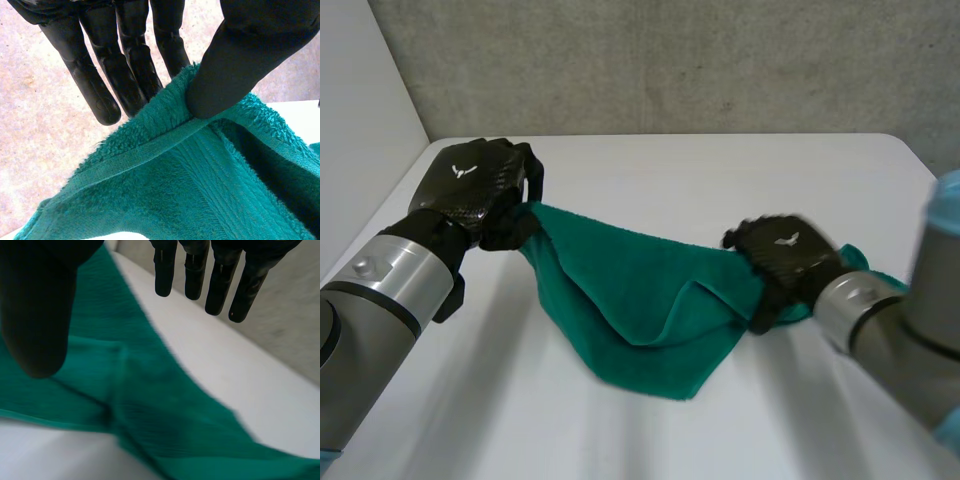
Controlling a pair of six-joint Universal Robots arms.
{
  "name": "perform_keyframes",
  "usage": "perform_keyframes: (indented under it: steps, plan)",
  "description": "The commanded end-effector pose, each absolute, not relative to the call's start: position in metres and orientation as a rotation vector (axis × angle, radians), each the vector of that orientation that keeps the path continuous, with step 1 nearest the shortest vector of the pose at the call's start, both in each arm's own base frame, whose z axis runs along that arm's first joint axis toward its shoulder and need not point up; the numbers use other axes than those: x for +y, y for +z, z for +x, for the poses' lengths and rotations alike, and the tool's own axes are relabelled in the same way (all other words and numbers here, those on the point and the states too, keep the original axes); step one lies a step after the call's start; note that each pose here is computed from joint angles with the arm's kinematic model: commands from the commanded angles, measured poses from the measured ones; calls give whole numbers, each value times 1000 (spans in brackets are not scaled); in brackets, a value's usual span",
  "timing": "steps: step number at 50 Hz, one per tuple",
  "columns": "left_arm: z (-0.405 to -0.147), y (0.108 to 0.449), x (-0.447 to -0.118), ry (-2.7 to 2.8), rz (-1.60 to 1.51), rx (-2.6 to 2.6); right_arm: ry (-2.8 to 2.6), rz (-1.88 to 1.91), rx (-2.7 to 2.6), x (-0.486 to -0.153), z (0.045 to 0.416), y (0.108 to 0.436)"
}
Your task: Fold the towel.
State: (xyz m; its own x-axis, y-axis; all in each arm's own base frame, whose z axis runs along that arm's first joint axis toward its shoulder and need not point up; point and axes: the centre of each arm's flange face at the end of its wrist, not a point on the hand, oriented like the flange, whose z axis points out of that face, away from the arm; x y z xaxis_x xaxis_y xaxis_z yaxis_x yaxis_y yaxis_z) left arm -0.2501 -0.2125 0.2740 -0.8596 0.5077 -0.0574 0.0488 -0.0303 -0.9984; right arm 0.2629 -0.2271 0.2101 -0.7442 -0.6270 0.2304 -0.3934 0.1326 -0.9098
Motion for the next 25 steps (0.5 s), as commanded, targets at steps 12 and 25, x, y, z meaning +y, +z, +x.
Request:
perform_keyframes:
  steps: [12,25]
  plan:
    - [-246,293,-206,1992,-528,-1859,-1685,-801,2427,-286,284,129]
    - [-237,293,-213,2014,-500,-1882,-2207,-756,2205,-296,244,239]
